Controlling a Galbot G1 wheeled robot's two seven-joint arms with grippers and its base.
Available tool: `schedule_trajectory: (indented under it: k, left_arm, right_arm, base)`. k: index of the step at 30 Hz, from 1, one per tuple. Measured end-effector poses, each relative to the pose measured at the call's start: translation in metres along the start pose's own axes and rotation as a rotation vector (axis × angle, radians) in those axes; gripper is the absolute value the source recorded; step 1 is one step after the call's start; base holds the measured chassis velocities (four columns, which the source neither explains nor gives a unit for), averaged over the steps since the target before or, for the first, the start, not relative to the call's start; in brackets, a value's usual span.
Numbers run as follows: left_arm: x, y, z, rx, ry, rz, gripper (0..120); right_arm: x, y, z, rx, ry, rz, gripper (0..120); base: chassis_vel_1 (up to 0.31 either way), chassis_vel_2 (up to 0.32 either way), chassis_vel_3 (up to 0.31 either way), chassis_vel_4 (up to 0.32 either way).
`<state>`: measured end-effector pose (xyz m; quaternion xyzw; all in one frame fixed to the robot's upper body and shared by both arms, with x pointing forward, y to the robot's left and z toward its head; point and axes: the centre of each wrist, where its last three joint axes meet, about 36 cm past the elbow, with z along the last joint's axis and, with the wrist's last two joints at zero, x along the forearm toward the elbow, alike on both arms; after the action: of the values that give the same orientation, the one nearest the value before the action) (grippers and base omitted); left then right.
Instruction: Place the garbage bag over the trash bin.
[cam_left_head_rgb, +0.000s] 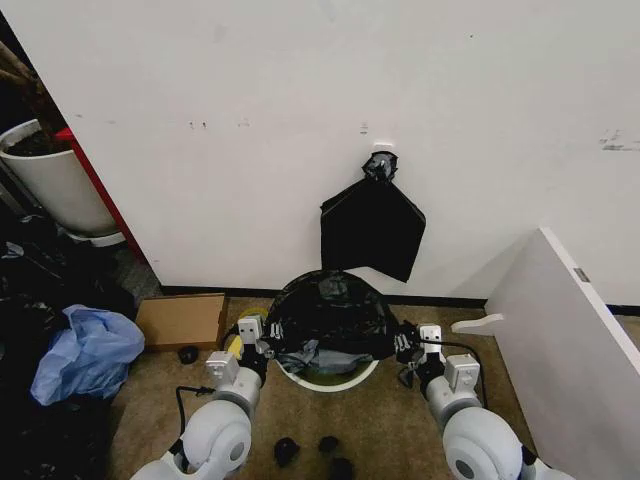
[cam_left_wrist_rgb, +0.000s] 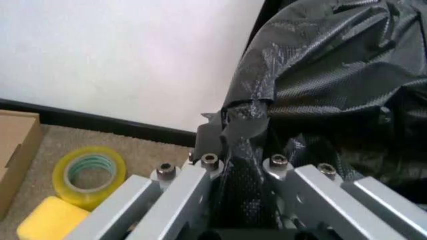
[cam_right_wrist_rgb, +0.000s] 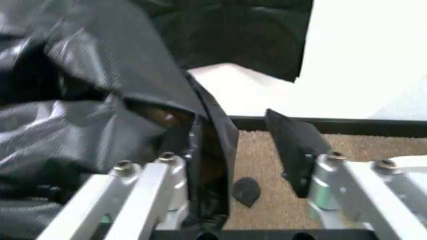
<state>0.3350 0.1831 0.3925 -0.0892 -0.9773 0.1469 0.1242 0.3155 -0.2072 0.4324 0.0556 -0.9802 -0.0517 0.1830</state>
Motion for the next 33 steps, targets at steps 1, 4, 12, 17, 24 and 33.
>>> schedule_trajectory:
  k: [1, 4, 12, 17, 24, 33]
  left_arm:
    - [-0.001, 0.001, -0.001, -0.003, -0.001, -0.003, 3]
    - [-0.003, 0.003, -0.001, -0.001, 0.0, -0.016, 3]
    - [-0.012, 0.003, -0.003, 0.048, 0.036, -0.052, 3]
    - [-0.017, 0.001, -0.01, 0.073, 0.063, -0.056, 3]
    - [-0.024, -0.004, -0.019, 0.06, 0.088, -0.036, 3]
    - [-0.017, -0.006, -0.021, 0.038, 0.117, -0.014, 3]
  right_arm:
    - [0.0, -0.002, -0.004, -0.018, -0.001, 0.005, 48]
    - [0.002, -0.005, -0.011, -0.041, -0.007, 0.012, 54]
    - [0.027, -0.007, -0.032, 0.005, -0.104, -0.001, 83]
    - [0.063, 0.008, -0.039, 0.033, -0.098, -0.106, 98]
    - [0.097, 0.032, -0.013, 0.25, -0.052, -0.387, 100]
    - [0.057, 0.031, 0.008, 0.47, -0.124, -0.479, 84]
  base:
    - [0.0, 0.0, 0.0, 0.0]
    - [0.0, 0.0, 0.0, 0.0]
    - [0.0, 0.0, 0.0, 0.0]
    - [0.0, 0.0, 0.0, 0.0]
    - [0.0, 0.0, 0.0, 0.0]
    - [0.0, 0.0, 0.0, 0.0]
